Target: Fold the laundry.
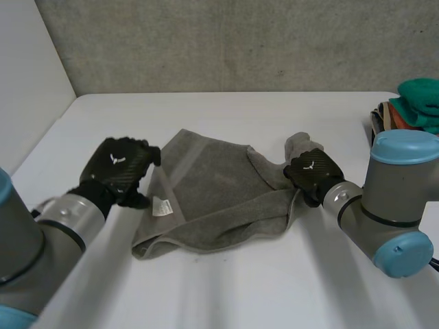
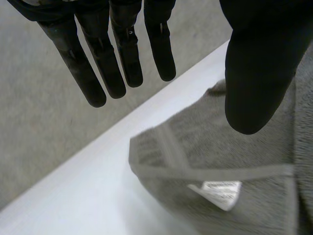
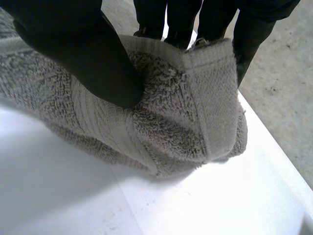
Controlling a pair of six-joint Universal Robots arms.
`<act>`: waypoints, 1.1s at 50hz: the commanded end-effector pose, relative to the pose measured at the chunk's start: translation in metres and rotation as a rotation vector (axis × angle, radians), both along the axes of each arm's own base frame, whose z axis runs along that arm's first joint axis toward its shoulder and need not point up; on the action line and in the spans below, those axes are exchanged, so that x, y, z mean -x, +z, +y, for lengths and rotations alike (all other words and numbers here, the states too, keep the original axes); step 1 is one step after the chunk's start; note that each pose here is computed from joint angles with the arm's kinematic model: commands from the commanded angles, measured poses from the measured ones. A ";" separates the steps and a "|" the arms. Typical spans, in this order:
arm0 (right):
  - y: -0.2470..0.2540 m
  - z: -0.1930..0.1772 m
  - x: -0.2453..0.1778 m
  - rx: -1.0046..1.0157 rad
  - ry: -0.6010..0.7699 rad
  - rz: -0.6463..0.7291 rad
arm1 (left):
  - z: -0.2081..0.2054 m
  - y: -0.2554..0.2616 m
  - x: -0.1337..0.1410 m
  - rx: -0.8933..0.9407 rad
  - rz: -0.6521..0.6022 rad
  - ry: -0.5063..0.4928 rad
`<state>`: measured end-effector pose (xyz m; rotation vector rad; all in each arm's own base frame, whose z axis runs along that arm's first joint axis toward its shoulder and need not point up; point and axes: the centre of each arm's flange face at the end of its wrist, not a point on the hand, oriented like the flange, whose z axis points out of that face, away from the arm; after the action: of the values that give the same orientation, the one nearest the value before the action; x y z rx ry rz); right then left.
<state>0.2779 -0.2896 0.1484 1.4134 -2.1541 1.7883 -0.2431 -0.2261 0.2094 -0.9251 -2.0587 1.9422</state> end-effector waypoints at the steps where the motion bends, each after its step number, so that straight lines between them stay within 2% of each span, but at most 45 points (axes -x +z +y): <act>1: 0.000 0.005 0.001 -0.011 0.020 -0.005 | -0.025 0.009 -0.004 0.107 -0.075 -0.219; 3: -0.002 0.007 0.001 -0.017 0.023 -0.004 | -0.029 -0.004 0.000 0.086 -0.096 -0.298; 7: -0.004 0.009 0.001 -0.026 0.024 0.000 | -0.034 -0.028 0.004 0.015 -0.134 -0.370; 13: -0.006 0.011 0.002 -0.032 0.025 0.004 | -0.042 -0.049 0.005 -0.024 -0.238 -0.409; 18: -0.007 0.012 0.002 -0.033 0.026 0.007 | -0.046 -0.067 0.004 -0.019 -0.381 -0.468; 23: -0.007 0.011 0.002 -0.033 0.025 0.007 | -0.050 -0.077 0.006 -0.043 -0.449 -0.510; 38: -0.008 0.011 0.003 -0.027 0.021 0.013 | -0.052 -0.081 0.016 -0.029 -0.459 -0.520; 44: -0.006 0.009 0.003 -0.021 0.014 0.013 | -0.063 -0.066 0.015 0.011 -0.422 -0.428; 49: 0.001 0.007 0.004 -0.007 0.009 0.008 | -0.067 -0.051 0.009 -0.024 -0.341 -0.347; 55: 0.013 0.008 0.004 0.022 0.009 -0.003 | -0.064 -0.055 0.004 -0.054 -0.320 -0.361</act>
<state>0.2742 -0.2821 0.1522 1.4301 -2.1485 1.7856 -0.2517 -0.2927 0.1563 -1.5948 -1.8975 1.6610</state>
